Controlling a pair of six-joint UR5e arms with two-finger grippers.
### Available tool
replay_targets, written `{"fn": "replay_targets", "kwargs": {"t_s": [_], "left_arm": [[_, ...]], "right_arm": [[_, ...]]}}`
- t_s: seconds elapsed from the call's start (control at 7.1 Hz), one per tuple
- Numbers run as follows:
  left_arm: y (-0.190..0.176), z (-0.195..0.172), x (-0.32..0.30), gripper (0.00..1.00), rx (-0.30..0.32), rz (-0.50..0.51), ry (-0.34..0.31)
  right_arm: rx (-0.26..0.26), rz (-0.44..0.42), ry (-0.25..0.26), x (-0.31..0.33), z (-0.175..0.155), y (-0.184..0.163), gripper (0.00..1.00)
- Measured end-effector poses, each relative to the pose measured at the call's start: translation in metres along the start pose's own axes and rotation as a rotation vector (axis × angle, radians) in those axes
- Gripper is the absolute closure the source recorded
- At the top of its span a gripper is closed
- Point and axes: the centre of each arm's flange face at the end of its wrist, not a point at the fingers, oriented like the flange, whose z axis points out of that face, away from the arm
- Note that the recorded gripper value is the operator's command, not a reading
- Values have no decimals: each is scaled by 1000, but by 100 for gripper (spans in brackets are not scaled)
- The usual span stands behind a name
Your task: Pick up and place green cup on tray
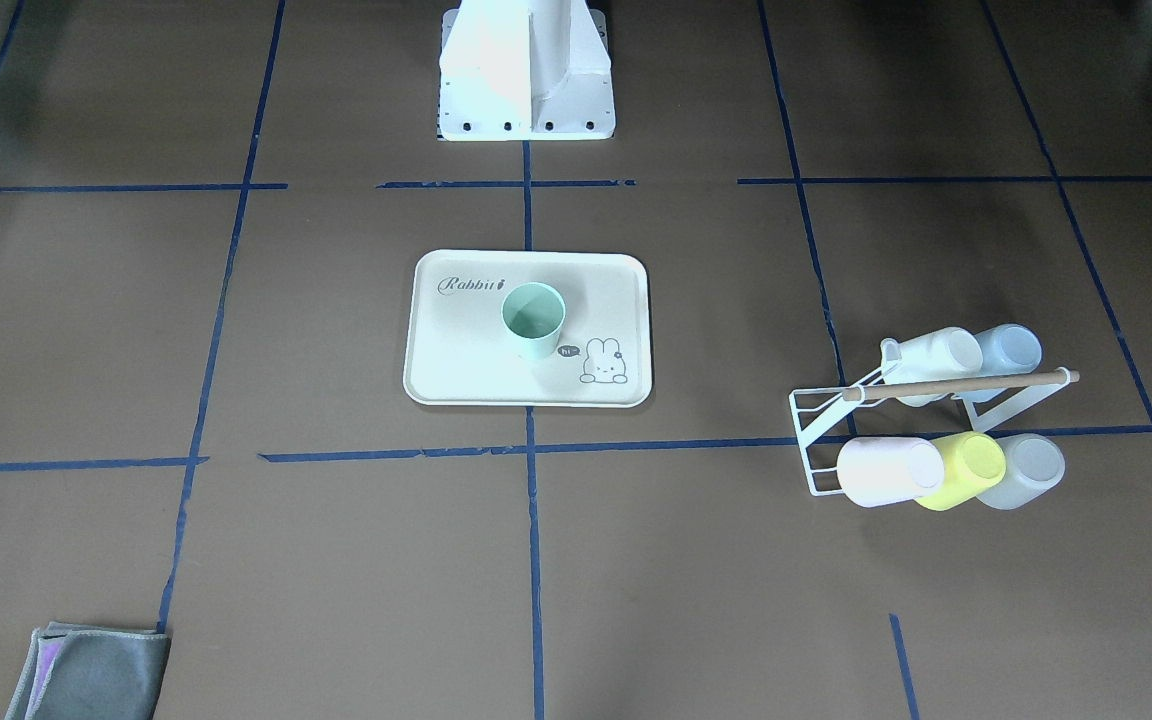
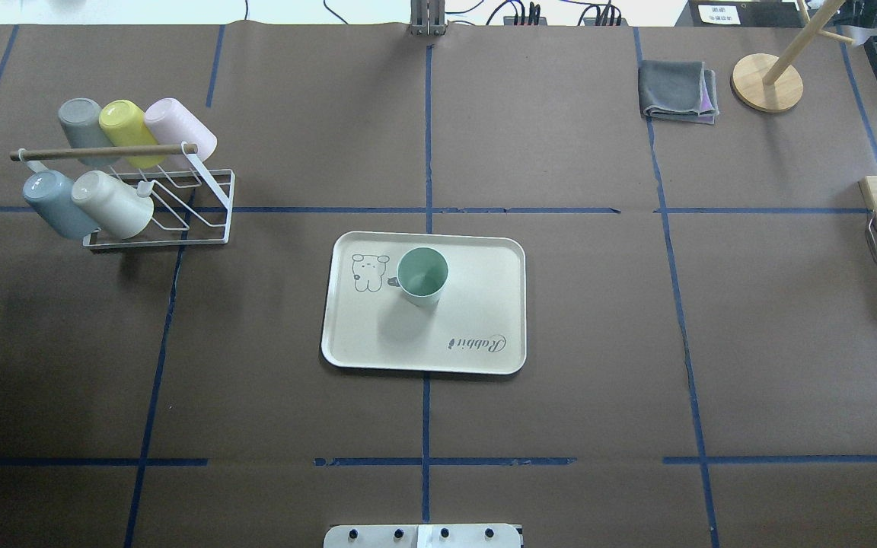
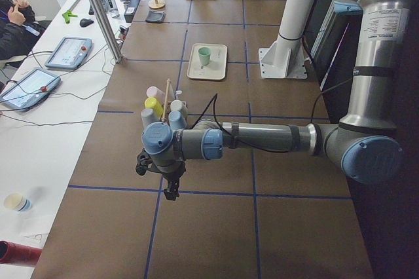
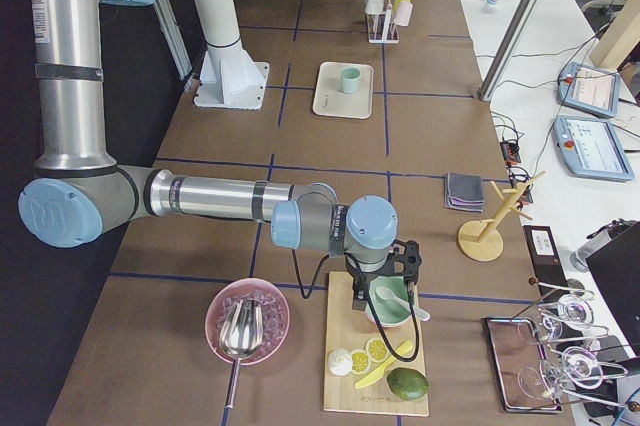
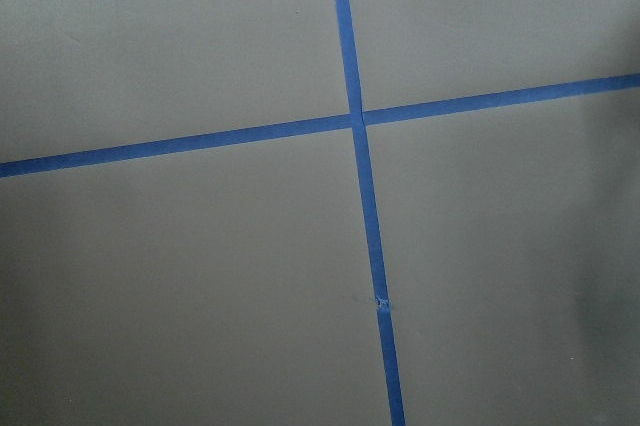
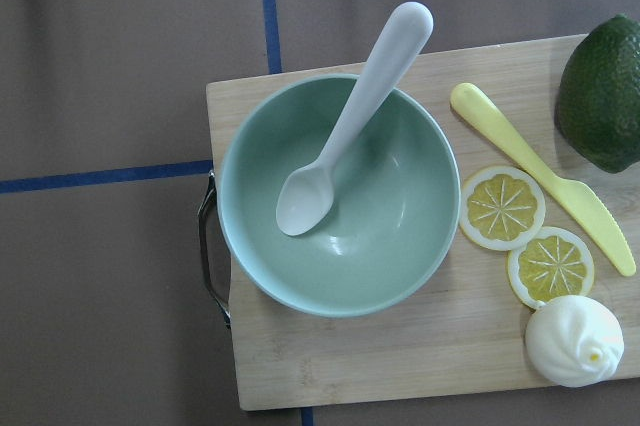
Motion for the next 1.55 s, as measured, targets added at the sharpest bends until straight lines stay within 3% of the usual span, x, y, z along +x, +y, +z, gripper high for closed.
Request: {"fn": "replay_targets", "kwargs": {"t_s": [1.55], "left_arm": [[-1,-4,0,0,8,1,-2]], "right_arm": [[1,-14,1,-5,0,-3,0]]}}
